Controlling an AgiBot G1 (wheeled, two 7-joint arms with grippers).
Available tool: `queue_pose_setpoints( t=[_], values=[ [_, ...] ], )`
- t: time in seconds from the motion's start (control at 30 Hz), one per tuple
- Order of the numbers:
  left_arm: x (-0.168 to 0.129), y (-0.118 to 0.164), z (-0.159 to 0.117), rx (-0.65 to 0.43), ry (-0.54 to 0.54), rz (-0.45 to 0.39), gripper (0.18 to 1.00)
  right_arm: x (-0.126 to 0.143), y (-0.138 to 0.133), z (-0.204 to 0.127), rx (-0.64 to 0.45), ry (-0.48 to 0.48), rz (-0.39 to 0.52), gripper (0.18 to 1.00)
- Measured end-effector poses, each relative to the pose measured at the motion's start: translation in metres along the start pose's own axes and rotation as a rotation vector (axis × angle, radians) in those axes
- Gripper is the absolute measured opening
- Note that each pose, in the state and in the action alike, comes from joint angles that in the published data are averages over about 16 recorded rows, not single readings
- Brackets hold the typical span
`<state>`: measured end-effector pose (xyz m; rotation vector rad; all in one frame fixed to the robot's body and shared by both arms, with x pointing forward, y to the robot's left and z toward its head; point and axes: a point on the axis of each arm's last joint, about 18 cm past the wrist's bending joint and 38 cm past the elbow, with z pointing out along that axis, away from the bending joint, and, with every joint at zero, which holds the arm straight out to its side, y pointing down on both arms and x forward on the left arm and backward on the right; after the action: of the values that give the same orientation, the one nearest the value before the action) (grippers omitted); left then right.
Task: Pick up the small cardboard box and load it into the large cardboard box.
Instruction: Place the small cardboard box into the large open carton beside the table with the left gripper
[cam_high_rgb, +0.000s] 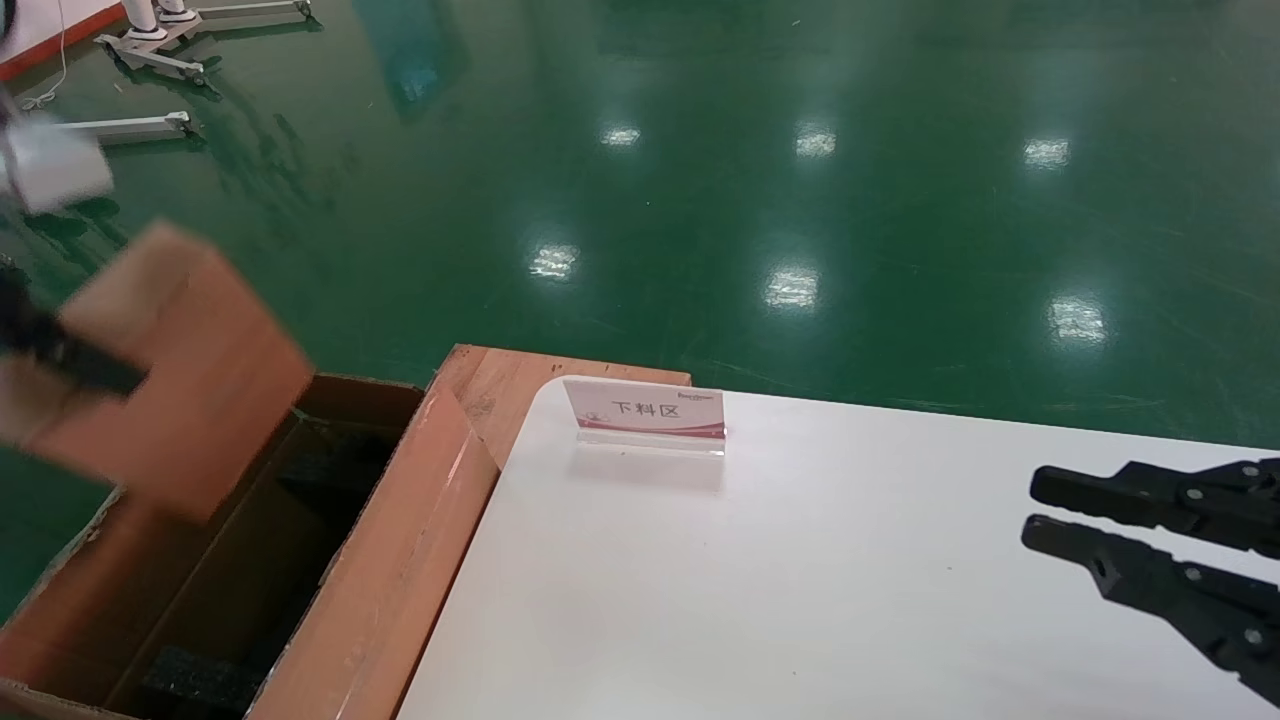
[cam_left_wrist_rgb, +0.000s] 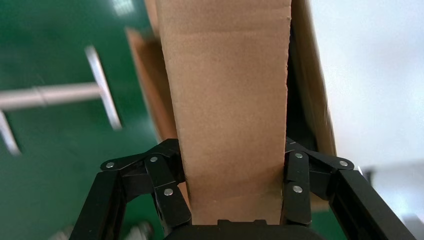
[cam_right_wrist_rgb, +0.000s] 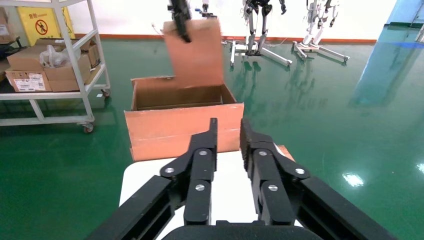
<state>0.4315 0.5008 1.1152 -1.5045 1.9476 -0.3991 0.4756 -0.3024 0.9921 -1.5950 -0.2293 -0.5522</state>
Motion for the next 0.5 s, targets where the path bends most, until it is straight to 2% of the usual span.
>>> queue_pose_setpoints(
  t=[0.23,0.5],
  values=[
    [-0.01,0.024,0.019,-0.101,0.035,-0.048,0.248,0.0,0.0,0.0,0.0,0.0,0.0,0.347],
    [-0.02,0.037,0.032,-0.126,0.058,-0.088,0.246,0.0,0.0,0.0,0.0,0.0,0.0,0.515]
  ],
)
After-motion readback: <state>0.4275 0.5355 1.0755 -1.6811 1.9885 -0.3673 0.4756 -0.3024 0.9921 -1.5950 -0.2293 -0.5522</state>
